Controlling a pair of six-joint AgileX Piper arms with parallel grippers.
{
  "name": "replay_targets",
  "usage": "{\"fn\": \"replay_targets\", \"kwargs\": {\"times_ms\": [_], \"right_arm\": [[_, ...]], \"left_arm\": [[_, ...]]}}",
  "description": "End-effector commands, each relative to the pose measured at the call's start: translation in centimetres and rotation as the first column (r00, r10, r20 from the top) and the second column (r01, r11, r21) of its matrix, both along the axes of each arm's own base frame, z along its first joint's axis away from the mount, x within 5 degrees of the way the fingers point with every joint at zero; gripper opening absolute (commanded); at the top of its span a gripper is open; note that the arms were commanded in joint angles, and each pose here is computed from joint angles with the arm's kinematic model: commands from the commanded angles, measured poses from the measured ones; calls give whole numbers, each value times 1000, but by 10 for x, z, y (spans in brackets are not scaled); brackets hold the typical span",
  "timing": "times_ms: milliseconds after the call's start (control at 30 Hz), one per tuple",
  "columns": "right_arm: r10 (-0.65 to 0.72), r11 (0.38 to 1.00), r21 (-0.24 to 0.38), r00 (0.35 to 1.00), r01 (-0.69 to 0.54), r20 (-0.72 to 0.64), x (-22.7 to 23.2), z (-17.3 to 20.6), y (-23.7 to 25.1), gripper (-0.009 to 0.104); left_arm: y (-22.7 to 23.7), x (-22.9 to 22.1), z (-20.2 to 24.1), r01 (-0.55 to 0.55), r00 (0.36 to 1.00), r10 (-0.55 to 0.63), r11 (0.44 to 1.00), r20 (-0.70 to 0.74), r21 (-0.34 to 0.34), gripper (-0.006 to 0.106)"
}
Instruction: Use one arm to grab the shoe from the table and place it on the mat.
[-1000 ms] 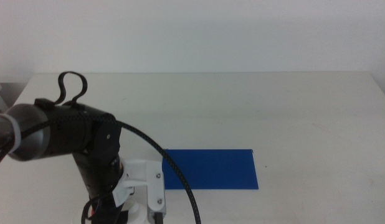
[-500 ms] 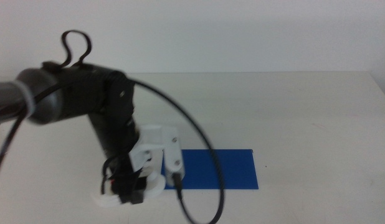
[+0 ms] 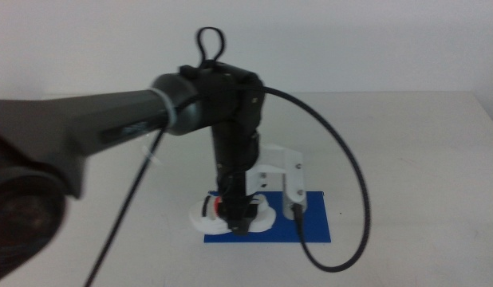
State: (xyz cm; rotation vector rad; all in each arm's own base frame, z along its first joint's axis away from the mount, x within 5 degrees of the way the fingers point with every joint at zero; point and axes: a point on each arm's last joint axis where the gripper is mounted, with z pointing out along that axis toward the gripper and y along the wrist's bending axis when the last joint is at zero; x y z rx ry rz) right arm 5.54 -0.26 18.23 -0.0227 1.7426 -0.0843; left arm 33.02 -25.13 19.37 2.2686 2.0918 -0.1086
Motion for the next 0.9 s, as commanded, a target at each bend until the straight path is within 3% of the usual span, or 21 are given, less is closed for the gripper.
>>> {"fn": "replay_targets", "kwargs": {"times_ms": [0, 333, 667, 867], "right_arm": [[1, 1000, -21, 998, 0, 63, 1, 5, 0, 78], [1, 1000, -21, 998, 0, 63, 1, 5, 0, 78], [1, 1000, -21, 998, 0, 63, 1, 5, 0, 78], [1, 1000, -21, 998, 0, 63, 1, 5, 0, 78]], "left_arm": [[-12, 2, 27, 21, 999, -19, 999, 35, -38, -1], [-52, 13, 16, 78, 996, -75, 996, 52, -49, -1], [-55, 16, 8, 41, 998, -39, 998, 38, -45, -1], [-57, 21, 9, 37, 995, -30, 996, 92, -76, -1]]}}
